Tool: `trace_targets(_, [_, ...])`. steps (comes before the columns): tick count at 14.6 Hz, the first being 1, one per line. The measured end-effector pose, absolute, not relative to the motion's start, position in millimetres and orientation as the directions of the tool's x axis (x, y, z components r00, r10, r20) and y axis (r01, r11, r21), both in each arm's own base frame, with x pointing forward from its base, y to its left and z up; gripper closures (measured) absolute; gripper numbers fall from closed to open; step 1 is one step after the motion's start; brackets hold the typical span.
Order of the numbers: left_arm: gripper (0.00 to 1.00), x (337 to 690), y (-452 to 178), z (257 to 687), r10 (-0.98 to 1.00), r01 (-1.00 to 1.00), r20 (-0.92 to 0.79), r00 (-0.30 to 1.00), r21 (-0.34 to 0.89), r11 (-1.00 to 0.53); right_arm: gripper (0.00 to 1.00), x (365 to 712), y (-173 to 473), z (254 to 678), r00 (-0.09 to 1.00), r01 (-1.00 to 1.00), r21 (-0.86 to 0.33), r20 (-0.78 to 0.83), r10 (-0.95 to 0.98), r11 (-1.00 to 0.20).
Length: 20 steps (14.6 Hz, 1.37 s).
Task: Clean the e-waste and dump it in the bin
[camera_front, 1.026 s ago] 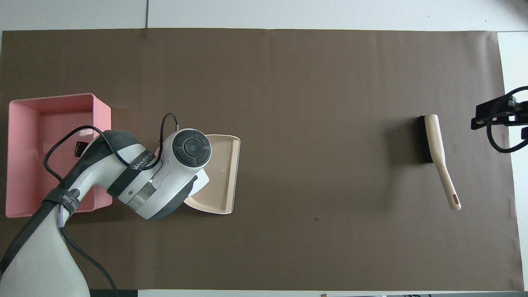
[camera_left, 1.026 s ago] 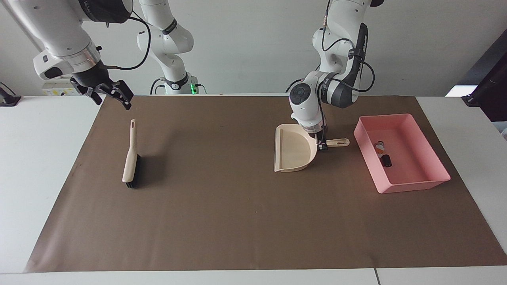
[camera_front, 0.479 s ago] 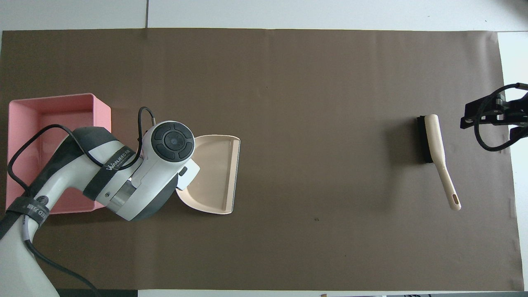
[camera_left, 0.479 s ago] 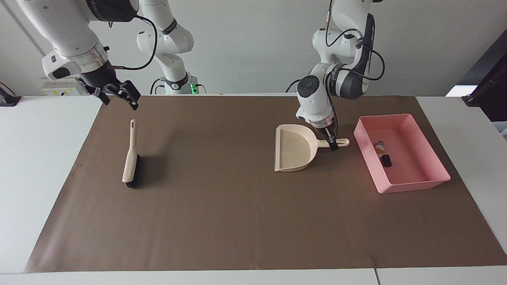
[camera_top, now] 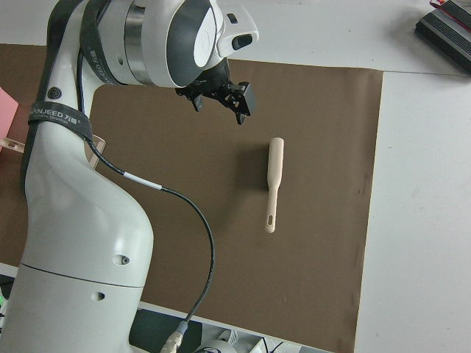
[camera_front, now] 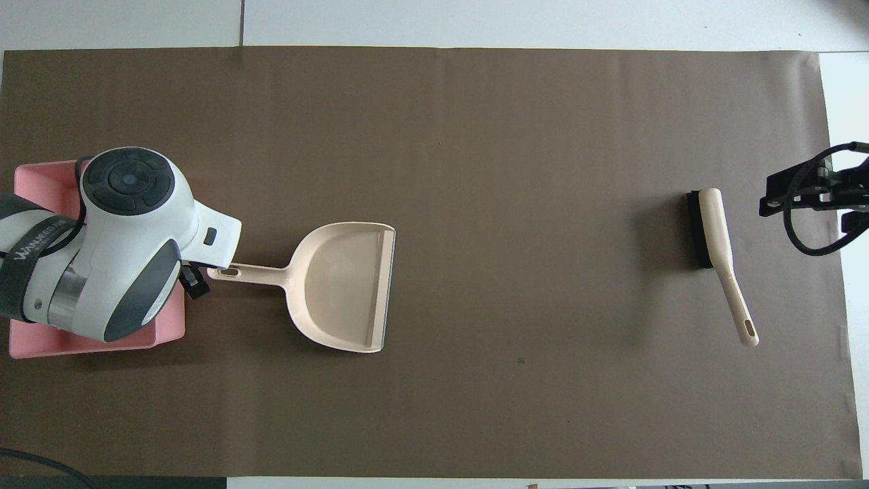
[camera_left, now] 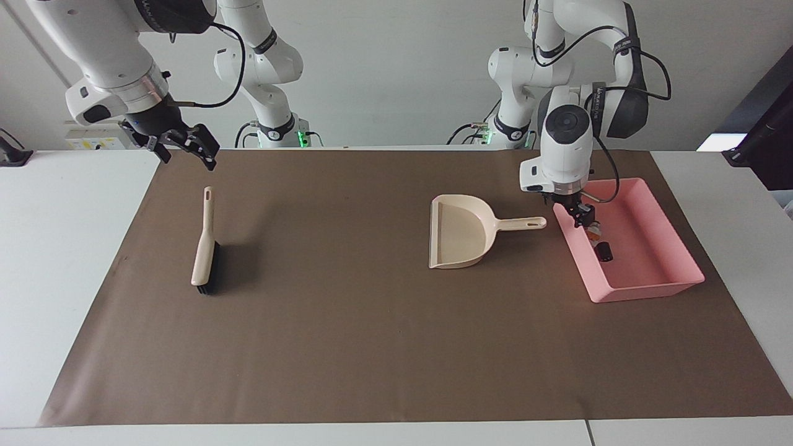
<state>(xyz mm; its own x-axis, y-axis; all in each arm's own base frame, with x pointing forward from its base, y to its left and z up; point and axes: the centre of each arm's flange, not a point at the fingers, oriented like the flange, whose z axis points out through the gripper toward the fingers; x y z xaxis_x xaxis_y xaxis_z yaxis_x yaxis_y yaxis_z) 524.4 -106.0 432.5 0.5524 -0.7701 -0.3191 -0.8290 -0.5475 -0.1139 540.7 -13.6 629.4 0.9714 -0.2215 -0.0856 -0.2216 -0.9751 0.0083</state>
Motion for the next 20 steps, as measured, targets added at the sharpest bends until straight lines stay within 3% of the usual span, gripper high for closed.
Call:
trace_targets(4, [0.02,544.9,-40.5,470.6,-0.584,-0.609,-0.207,0.785,-0.088,-0.788,0.0,540.2,-13.9,632.8,0.974,-0.209,0.025,-0.078,-0.211,-0.978])
trace_targets(9, [0.02,558.7,1.9,528.0,-0.304,-0.309,-0.092,0.948,-0.053,-0.949,0.0,539.6,-6.3,637.3,0.978,-0.194,0.031,-0.074,-0.196,-0.98])
trace_targets(13, [0.02,557.4,1.2,570.1,-0.153,-0.155,-0.076,0.985,-0.031,-0.987,0.0,539.5,-6.4,637.2,0.978,-0.195,0.032,-0.075,-0.196,-0.98])
trace_targets(20, [0.02,532.1,-7.6,601.7,-0.061,-0.064,-0.118,0.991,-0.015,-0.998,0.0,539.5,-8.0,637.2,0.989,-0.121,0.026,-0.077,-0.123,-0.992])
